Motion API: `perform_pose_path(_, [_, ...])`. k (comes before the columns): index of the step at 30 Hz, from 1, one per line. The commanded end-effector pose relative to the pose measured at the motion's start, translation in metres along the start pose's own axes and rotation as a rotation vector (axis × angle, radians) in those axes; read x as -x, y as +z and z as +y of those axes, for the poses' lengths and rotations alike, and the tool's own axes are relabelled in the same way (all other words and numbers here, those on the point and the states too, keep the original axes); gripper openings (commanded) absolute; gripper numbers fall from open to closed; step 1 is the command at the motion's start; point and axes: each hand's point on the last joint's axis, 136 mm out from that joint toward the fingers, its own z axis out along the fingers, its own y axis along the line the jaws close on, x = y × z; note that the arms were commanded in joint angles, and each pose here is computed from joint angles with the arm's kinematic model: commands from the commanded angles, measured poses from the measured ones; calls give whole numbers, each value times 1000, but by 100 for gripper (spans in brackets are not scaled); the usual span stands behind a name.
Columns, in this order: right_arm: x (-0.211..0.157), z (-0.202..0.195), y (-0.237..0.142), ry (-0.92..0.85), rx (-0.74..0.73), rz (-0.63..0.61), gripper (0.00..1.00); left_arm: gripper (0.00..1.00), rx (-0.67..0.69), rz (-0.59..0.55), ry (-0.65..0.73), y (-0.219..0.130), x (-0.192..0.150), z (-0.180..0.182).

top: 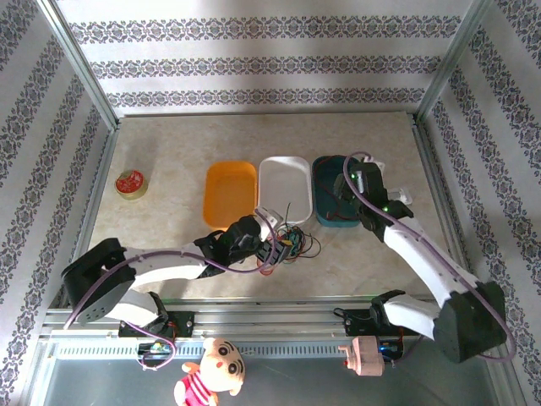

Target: Untangle the cables

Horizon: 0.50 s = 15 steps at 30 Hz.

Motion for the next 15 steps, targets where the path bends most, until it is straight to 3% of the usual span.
perform_pose_path(1, [-42, 58, -22, -248, 297, 119, 62, 97, 84, -42, -121, -14, 8, 24])
perform_pose_path(3, [-80, 99, -49, -376, 515, 225, 61, 97, 164, -81, -190, -24, 13, 46])
perform_pose_path(6, [-131, 131, -77, -491, 682, 379, 61, 97, 360, -132, -317, -48, 13, 89])
perform_pose_path(11, [-192, 161, -88, -652, 751, 536, 59, 96, 626, -190, -419, -91, 5, 136])
perform_pose_path(15, [-207, 178, -76, -715, 757, 582, 58, 96, 766, -160, -487, -113, -12, 160])
